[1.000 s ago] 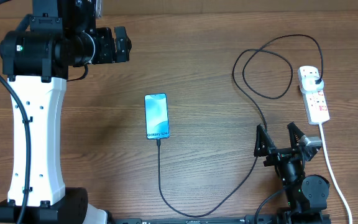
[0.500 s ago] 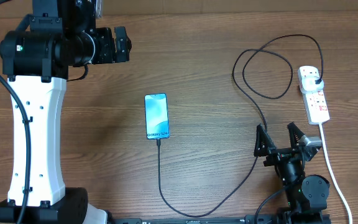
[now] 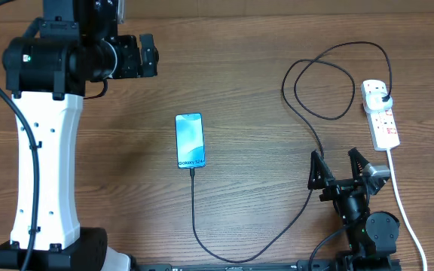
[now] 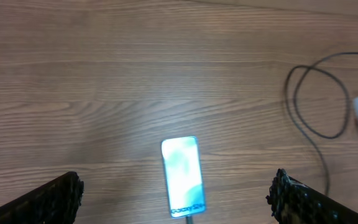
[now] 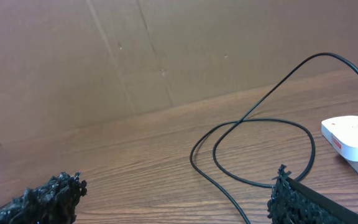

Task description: Plug charger to phone and switch on socket

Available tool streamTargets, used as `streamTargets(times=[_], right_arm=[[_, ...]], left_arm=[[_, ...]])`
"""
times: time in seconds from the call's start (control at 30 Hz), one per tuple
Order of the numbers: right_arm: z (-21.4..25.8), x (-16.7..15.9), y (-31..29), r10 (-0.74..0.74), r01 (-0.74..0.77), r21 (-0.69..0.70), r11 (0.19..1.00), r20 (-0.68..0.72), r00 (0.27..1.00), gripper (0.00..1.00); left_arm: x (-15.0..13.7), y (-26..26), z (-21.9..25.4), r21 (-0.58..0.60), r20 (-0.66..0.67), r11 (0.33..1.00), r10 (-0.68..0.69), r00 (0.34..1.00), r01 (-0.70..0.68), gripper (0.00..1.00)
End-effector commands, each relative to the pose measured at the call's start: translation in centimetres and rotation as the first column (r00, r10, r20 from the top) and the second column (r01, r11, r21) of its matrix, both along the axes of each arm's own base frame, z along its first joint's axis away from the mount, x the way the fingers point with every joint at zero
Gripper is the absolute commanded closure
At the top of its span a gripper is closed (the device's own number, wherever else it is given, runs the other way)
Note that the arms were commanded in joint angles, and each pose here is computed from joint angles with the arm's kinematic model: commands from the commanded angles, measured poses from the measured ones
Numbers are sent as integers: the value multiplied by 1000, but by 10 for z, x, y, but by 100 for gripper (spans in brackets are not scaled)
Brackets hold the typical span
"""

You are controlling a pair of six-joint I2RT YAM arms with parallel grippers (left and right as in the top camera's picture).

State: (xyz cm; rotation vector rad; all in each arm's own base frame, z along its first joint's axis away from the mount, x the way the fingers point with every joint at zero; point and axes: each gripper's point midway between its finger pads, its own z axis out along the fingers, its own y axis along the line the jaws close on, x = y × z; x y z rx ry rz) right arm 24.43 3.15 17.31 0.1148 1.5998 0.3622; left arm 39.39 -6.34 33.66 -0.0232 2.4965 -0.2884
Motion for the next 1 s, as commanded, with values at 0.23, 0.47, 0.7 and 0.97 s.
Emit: streamTargets(times=[0.23,0.47,0.7,0.97], right_arm=[[-2,0,0,-4,4,4,1000,4,1000,0],[-2,0,0,-4,4,4,1000,4,1000,0],[-2,0,0,-4,4,4,1000,4,1000,0],[-2,0,0,-3,3,4,1000,4,1000,0]], left_arm=[[-34,-10,18,104,184,990,-114,976,96,0],[-61,-7,-7,94,256,991,-115,960,93,0],[-86,-6,-45,75,387,993,-117,915,95,0],[-110,-1,-81,57,602,996,-94,793,75,1]])
